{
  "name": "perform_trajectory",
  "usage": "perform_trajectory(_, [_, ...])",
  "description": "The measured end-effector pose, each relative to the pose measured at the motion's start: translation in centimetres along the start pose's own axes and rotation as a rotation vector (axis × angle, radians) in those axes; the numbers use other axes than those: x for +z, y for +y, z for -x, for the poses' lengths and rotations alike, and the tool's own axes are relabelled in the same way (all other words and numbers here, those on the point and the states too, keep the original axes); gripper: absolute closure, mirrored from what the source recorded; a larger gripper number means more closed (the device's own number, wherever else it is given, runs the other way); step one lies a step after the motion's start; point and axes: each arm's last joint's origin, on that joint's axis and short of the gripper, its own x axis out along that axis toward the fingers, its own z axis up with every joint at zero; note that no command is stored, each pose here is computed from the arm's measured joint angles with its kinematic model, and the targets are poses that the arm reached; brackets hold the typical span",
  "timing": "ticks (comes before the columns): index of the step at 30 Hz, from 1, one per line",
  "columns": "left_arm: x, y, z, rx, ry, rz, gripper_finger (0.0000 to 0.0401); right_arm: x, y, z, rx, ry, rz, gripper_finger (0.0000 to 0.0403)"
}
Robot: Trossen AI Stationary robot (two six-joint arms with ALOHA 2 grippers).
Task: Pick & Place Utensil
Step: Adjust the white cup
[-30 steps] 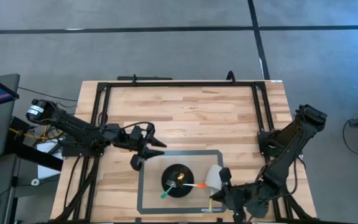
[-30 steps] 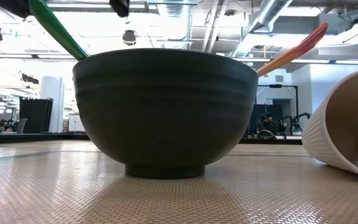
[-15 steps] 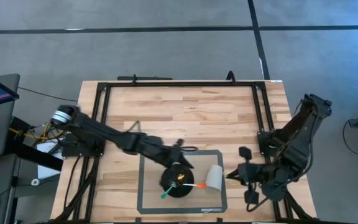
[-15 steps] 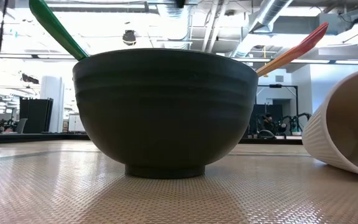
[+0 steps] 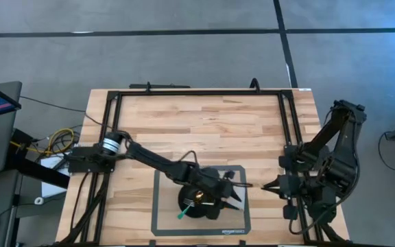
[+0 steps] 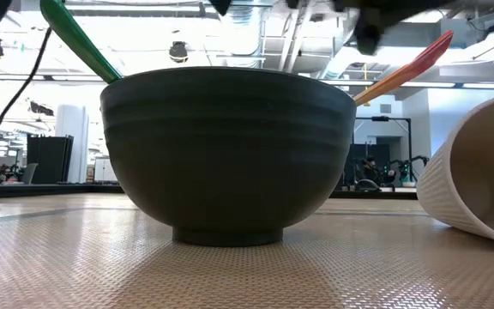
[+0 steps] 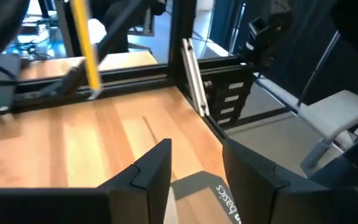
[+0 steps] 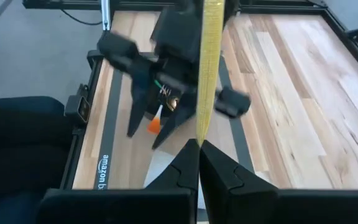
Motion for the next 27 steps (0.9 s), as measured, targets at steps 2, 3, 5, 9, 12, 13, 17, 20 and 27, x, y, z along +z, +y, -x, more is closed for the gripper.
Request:
perform_trajectory(2, [-0.4,-0.2,-1.0,-0.007,0.003,-0.02,0.0249,-0.2,0.3,0.0,0.004,0.0,0.013,0.0403])
perform_trajectory(3, [-0.4,-0.4,-1.4,-0.012,0.003,-0.032,0.0246,-0.3,0.5,0.0,0.005,0.001,0.019,0.0403])
perform_trajectory(5, [0.1,-0.7,-2.1,-0.009,-0.024,-0.071,0.024,-0.4,0.6,0.0,0.003,0.001,0.027,0.0403])
perform_trajectory(9, [1.1,-1.8,-3.1,0.003,-0.026,-0.145,0.0231,-0.4,0.7,0.1,-0.004,-0.015,0.025,0.0403])
perform_trajectory(12, [1.8,-2.5,-3.0,0.047,0.09,-0.187,0.0228,-0.4,0.7,0.1,-0.011,-0.026,0.019,0.0403])
perform_trajectory(13, [2.2,-2.8,-2.9,0.08,0.127,-0.193,0.0228,-0.4,0.7,0.1,-0.015,-0.03,0.009,0.0403])
perform_trajectory(17, [3.4,-3.3,-2.2,0.16,0.203,-0.201,0.023,-0.4,0.7,0.1,-0.016,-0.033,-0.028,0.0403])
perform_trajectory(20, [2.9,-4.4,-2.4,0.155,0.223,-0.21,0.0231,-0.3,0.7,0.1,-0.015,-0.035,-0.053,0.0403])
perform_trajectory(27, [-0.3,-5.6,-3.2,0.282,0.323,-0.297,0.0231,-0.2,0.9,-0.1,-0.016,-0.073,-0.163,0.0403])
